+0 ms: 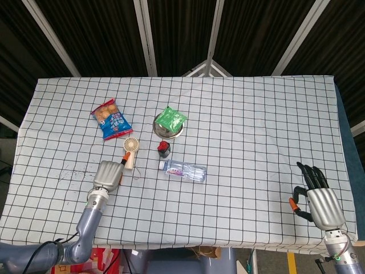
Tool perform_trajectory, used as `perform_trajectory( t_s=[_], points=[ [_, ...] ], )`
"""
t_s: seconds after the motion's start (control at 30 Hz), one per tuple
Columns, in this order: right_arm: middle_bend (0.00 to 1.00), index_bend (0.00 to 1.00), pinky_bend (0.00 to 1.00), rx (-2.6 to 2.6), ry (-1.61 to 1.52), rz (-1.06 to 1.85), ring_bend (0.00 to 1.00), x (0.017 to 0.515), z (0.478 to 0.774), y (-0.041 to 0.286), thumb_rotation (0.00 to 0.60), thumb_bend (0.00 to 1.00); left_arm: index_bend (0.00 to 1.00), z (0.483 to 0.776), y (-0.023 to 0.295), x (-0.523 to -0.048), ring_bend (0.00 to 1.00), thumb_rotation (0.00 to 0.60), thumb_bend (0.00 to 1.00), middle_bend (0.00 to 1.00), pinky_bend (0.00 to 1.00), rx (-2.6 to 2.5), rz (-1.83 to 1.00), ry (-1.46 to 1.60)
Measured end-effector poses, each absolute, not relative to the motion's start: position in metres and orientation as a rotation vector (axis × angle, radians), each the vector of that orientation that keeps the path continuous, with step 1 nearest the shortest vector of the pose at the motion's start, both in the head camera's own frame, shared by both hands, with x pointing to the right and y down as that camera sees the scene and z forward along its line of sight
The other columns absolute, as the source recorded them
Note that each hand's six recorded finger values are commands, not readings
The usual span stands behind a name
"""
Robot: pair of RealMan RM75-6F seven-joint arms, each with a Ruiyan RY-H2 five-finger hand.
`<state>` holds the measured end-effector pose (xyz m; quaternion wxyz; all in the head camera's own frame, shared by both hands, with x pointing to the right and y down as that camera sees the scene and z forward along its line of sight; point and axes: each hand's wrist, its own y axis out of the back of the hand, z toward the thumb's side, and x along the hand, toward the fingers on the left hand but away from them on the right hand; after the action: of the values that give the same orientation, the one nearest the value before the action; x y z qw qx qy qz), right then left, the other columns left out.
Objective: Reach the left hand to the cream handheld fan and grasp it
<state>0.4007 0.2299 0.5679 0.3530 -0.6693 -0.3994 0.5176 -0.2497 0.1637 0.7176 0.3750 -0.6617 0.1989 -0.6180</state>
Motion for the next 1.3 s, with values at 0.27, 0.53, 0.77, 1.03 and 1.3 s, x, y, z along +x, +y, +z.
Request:
perform_trajectory(
  t_s=[0.27, 0.53, 0.77, 1.03, 1.3],
  points=[
    [0.0, 0.0, 0.0, -1.731, -1.034, 1.339, 0.0, 0.401, 0.568, 0.23, 0.6, 0.4, 0.05, 0.721, 0.165, -0.251, 0.8, 0.6, 0.91, 0.89, 0.86, -1.688, -1.597, 0.499],
    [0.0, 0.0, 0.0, -1.733, -1.037, 1.336, 0.0, 0.4, 0.568, 0.23, 0.6, 0.4, 0.06, 0.728, 0.171, -0.25, 0.79, 0.6, 0.91, 0.89, 0.86, -1.698, -1.606, 0.474],
    [0.0, 0.0, 0.0, -1.735, -1.044, 1.338, 0.0, 0.402, 0.567, 0.23, 0.6, 0.4, 0.07, 0.733, 0.176, -0.25, 0.79, 0.6, 0.92, 0.89, 0.86, -1.7, -1.617, 0.453],
    [0.0, 0.0, 0.0, -1.734, -1.044, 1.337, 0.0, 0.402, 0.567, 0.23, 0.6, 0.4, 0.04, 0.722, 0.167, -0.248, 0.76, 0.6, 0.89, 0.86, 0.86, -1.711, -1.579, 0.535],
    [0.0, 0.0, 0.0, -1.731, -1.049, 1.338, 0.0, 0.403, 0.567, 0.23, 0.6, 0.4, 0.0, 0.687, 0.146, -0.248, 0.45, 0.6, 0.48, 0.47, 0.57, -1.715, -1.466, 0.723]
  ],
)
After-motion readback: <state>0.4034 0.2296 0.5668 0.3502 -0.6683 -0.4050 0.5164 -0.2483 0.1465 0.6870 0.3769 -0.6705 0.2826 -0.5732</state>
